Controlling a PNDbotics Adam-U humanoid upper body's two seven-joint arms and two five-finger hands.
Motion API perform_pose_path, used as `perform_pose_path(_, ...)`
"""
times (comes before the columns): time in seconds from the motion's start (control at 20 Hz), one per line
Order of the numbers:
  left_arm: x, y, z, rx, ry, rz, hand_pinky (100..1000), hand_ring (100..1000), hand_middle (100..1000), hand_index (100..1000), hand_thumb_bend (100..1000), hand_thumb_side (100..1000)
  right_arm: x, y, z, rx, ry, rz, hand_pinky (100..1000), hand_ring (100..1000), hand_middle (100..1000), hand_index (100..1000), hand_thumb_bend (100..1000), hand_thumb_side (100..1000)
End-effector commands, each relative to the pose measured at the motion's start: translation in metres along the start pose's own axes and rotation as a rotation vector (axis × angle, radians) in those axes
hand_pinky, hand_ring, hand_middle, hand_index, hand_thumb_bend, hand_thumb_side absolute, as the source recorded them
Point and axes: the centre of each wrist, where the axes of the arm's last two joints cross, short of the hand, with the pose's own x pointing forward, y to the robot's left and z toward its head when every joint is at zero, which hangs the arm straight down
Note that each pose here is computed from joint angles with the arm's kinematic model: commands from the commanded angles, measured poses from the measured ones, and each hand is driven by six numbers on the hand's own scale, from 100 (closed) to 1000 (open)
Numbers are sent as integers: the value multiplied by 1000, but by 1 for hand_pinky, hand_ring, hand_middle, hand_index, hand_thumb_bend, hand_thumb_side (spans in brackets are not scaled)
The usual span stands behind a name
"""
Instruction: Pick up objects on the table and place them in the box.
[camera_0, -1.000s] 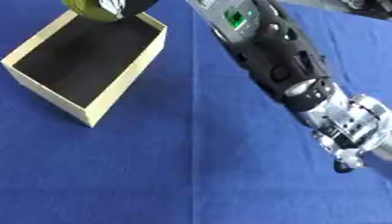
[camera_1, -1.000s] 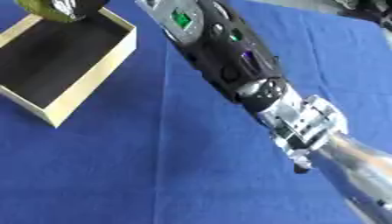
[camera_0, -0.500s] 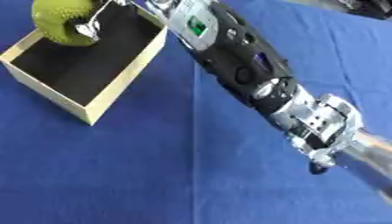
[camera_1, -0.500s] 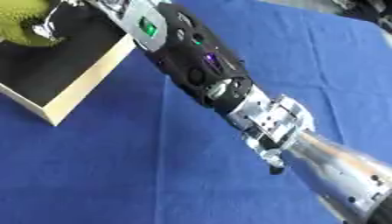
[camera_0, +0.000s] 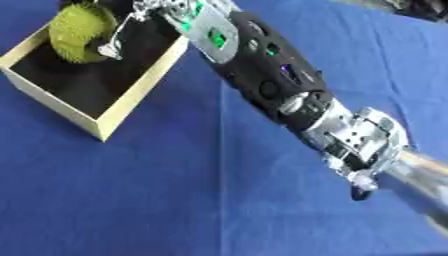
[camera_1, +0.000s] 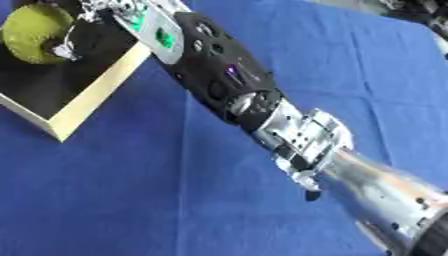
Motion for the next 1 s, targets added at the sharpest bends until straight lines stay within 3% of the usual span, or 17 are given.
perform_pose_path(0.05, 4, 2, -9, -12, -37, -4, 742, 524, 594, 579, 300, 219, -2, -14, 6, -37, 27, 28, 836, 854, 790, 878, 227, 245)
perform_pose_path(0.4, 4, 3, -8, -10, -33, -10, 742, 524, 594, 579, 303, 218, -3, -21, 15, -75, 31, 4, 864, 872, 807, 901, 177, 341)
perform_pose_path(0.65, 3, 5, -7, -10, -28, -17, 742, 524, 593, 579, 305, 216, 4, -36, 29, -153, -10, -19, 851, 853, 789, 893, 152, 283)
perform_pose_path(0.8, 3, 7, -5, -10, -23, -27, 741, 525, 593, 580, 308, 213, 10, -58, 52, -273, -25, -33, 820, 814, 753, 885, 106, 225)
perform_pose_path(1.0, 3, 12, -1, -10, -15, -52, 742, 524, 593, 579, 305, 215, 18, -84, 113, -480, 0, -34, 785, 778, 719, 878, 100, 145)
